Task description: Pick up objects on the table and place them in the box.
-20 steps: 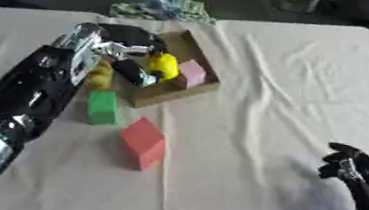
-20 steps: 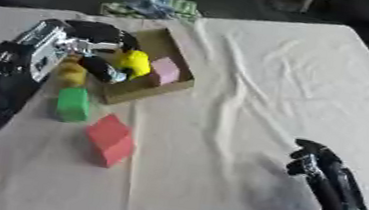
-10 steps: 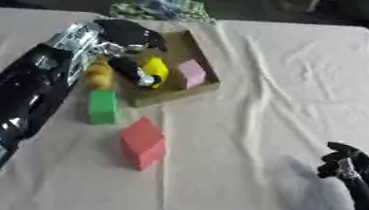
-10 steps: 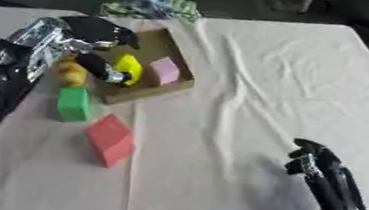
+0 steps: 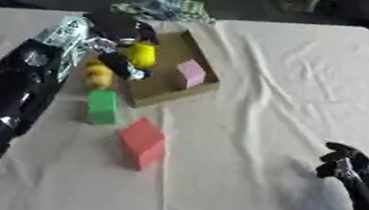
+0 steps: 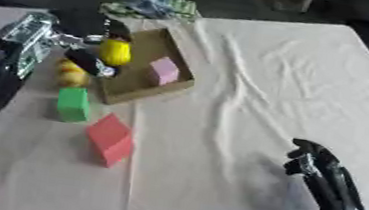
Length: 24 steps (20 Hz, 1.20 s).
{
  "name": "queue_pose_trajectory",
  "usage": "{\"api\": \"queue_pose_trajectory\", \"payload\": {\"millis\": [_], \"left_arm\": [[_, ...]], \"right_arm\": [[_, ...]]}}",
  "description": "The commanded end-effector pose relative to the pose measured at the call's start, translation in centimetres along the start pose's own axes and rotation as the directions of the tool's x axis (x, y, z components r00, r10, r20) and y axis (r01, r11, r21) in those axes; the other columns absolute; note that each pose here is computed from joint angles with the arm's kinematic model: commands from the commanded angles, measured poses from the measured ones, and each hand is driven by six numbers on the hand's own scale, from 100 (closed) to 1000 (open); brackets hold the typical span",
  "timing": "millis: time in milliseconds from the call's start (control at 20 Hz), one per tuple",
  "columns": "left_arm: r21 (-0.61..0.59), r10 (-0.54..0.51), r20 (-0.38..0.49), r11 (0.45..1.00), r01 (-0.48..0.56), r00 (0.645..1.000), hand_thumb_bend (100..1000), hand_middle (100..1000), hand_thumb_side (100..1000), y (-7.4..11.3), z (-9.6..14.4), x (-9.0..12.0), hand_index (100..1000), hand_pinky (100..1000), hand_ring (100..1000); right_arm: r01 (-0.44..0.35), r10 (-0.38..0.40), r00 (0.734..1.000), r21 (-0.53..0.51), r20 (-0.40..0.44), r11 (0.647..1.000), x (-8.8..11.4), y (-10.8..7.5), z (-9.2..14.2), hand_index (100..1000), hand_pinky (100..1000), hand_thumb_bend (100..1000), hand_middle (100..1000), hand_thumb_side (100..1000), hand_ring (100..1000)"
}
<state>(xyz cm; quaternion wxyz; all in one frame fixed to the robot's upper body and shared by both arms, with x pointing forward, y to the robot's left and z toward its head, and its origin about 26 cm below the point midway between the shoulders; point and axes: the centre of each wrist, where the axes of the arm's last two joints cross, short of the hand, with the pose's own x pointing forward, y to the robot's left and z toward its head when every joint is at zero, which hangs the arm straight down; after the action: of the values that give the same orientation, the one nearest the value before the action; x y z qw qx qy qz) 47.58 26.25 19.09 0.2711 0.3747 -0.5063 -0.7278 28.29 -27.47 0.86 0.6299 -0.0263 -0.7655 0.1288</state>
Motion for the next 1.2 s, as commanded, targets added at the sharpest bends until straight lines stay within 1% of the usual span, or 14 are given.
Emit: {"api": "queue_pose_trajectory", "payload": {"millis": [50,100,200,300,400,450,500,600,650,750,1000,1050,1150,1200], "left_arm": [[0.007,0.020,-0.062,1.000,-0.020,0.998,235,857,460,2.9,3.1,-3.5,923,864,824],[-0.023,0.035,-0.078,0.999,-0.037,0.996,248,846,387,2.9,3.8,-4.3,915,852,813],[-0.088,0.062,-0.104,0.994,-0.071,0.993,238,829,408,2.2,4.7,-5.4,910,835,794],[-0.166,0.099,-0.134,0.979,-0.120,0.986,217,824,487,0.6,5.0,-6.0,908,828,788],[-0.226,0.138,-0.157,0.959,-0.171,0.978,197,828,680,-1.3,4.8,-6.1,912,825,786],[-0.249,0.153,-0.164,0.950,-0.191,0.975,198,829,690,-2.1,4.7,-6.0,912,825,787],[-0.270,0.162,-0.171,0.941,-0.204,0.972,229,843,768,-3.0,4.4,-5.8,916,831,796],[-0.302,0.171,-0.185,0.927,-0.221,0.968,229,849,835,-4.4,4.0,-5.4,920,832,797],[-0.308,0.175,-0.192,0.924,-0.228,0.966,224,848,836,-5.0,3.8,-5.2,920,832,796],[-0.303,0.186,-0.200,0.922,-0.241,0.962,203,847,819,-6.0,3.4,-4.8,920,832,795],[-0.306,0.173,-0.192,0.925,-0.226,0.966,230,845,784,-7.2,2.7,-3.9,918,829,793],[-0.310,0.172,-0.186,0.924,-0.224,0.967,198,839,776,-7.4,2.6,-3.7,914,824,787],[-0.316,0.168,-0.165,0.925,-0.214,0.972,160,755,515,-7.6,2.3,-3.4,830,768,711],[-0.315,0.165,-0.154,0.926,-0.207,0.974,153,653,319,-7.6,2.3,-3.3,763,711,622]], "right_arm": [[-0.026,0.026,1.000,-0.008,0.010,1.000,0.3,-0.7,-0.1,744,516,100,538,645,521],[-0.028,0.028,1.000,-0.009,0.009,1.000,0.3,-0.7,-0.1,744,516,100,538,645,521],[-0.031,0.031,0.999,-0.010,0.008,0.999,0.3,-0.8,-0.1,744,516,100,538,644,521],[-0.032,0.032,0.999,-0.011,0.006,0.999,0.3,-0.9,0.0,744,516,100,538,644,520],[-0.031,0.031,1.000,-0.010,0.005,0.999,0.2,-0.8,0.0,744,516,100,538,645,520],[-0.030,0.030,1.000,-0.010,0.003,1.000,0.2,-0.8,0.0,744,516,100,538,645,520],[-0.029,0.029,1.000,-0.010,0.002,1.000,0.1,-0.8,0.1,744,516,100,538,648,520],[-0.027,0.027,1.000,-0.011,-0.002,1.000,0.1,-0.7,0.2,744,516,100,538,651,520],[-0.026,0.025,1.000,-0.011,-0.003,1.000,0.0,-0.7,0.2,744,516,100,538,652,520],[-0.023,0.023,1.000,-0.010,-0.004,1.000,0.0,-0.7,0.2,745,516,100,538,654,520],[-0.021,0.021,1.000,-0.008,-0.003,1.000,0.0,-0.6,0.2,745,516,100,538,654,520],[-0.021,0.021,1.000,-0.007,-0.002,1.000,0.0,-0.6,0.2,745,517,100,538,654,520],[-0.020,0.020,1.000,-0.006,-0.001,1.000,0.0,-0.6,0.2,745,517,100,538,654,520],[-0.020,0.020,1.000,-0.006,-0.001,1.000,0.0,-0.6,0.2,745,517,100,538,655,520]]}}
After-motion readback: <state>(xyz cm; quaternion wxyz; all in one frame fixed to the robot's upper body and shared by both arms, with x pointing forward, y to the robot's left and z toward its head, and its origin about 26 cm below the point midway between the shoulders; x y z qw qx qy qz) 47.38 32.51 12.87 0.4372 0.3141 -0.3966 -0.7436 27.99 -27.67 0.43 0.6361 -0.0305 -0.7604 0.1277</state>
